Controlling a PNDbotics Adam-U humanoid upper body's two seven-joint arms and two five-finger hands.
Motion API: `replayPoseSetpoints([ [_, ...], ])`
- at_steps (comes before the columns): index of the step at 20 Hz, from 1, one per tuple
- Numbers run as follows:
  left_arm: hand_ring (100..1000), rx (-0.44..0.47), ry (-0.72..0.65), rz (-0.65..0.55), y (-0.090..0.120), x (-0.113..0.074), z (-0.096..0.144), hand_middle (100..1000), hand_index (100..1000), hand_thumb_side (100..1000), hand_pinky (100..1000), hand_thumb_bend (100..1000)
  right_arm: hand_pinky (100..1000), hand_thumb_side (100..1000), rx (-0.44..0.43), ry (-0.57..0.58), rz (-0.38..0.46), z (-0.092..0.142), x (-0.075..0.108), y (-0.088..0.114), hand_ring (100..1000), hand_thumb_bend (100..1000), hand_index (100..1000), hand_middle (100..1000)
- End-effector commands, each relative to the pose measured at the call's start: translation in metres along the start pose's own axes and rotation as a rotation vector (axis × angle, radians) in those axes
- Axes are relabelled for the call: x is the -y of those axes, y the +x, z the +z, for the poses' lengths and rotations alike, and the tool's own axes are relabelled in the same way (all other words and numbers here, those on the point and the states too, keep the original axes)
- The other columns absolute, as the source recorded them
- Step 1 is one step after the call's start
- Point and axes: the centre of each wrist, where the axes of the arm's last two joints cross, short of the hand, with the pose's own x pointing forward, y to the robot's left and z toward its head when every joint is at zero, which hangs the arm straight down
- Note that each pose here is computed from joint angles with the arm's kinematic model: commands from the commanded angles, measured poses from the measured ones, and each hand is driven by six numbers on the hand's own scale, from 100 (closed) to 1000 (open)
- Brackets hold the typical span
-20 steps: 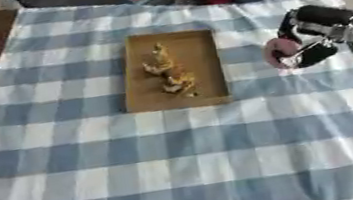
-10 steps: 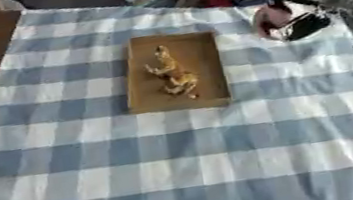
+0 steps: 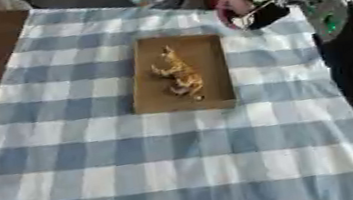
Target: Pick up objects on the table and place them in the box.
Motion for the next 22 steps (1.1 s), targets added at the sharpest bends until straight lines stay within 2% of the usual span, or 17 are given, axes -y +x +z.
replayPoseSetpoints([
  [1,556,0.036,-0.019,-0.005,0.006,-0.004,-0.008,565,737,748,939,100,761,188,-0.02,-0.036,0.015,-0.008,0.01,0.004,523,100,414,256],
  [8,555,0.07,-0.033,0.021,0.008,-0.005,-0.018,562,736,746,942,100,771,187,-0.145,-0.04,-0.025,-0.011,-0.023,0.002,535,100,467,311],
  [12,555,0.07,-0.033,0.024,0.008,-0.005,-0.018,561,736,750,943,100,789,195,-0.225,-0.017,-0.044,-0.005,-0.045,-0.004,574,100,618,447],
  [13,556,0.068,-0.033,0.023,0.008,-0.005,-0.018,561,737,751,944,100,797,162,-0.238,-0.005,-0.043,-0.004,-0.05,-0.005,595,100,668,486],
  [14,556,0.067,-0.033,0.022,0.008,-0.005,-0.018,561,737,751,944,100,799,208,-0.252,0.021,-0.045,-0.002,-0.056,-0.007,608,100,711,511],
  [16,556,0.065,-0.034,0.021,0.008,-0.005,-0.018,562,737,752,945,100,813,393,-0.269,0.075,-0.047,0.0,-0.065,-0.009,652,100,786,577],
  [17,556,0.064,-0.034,0.02,0.008,-0.005,-0.018,562,737,752,946,100,823,540,-0.276,0.102,-0.048,0.001,-0.069,-0.009,691,100,826,636],
  [19,557,0.06,-0.036,0.017,0.007,-0.005,-0.017,563,737,753,946,100,841,676,-0.285,0.156,-0.047,0.003,-0.073,-0.011,738,100,863,740],
  [20,557,0.059,-0.035,0.015,0.007,-0.005,-0.016,563,738,753,947,100,855,728,-0.286,0.172,-0.045,0.004,-0.073,-0.012,763,100,883,787],
  [22,558,0.055,-0.034,0.011,0.007,-0.005,-0.015,564,738,752,947,100,871,754,-0.282,0.177,-0.035,0.006,-0.068,-0.014,791,100,908,844],
])
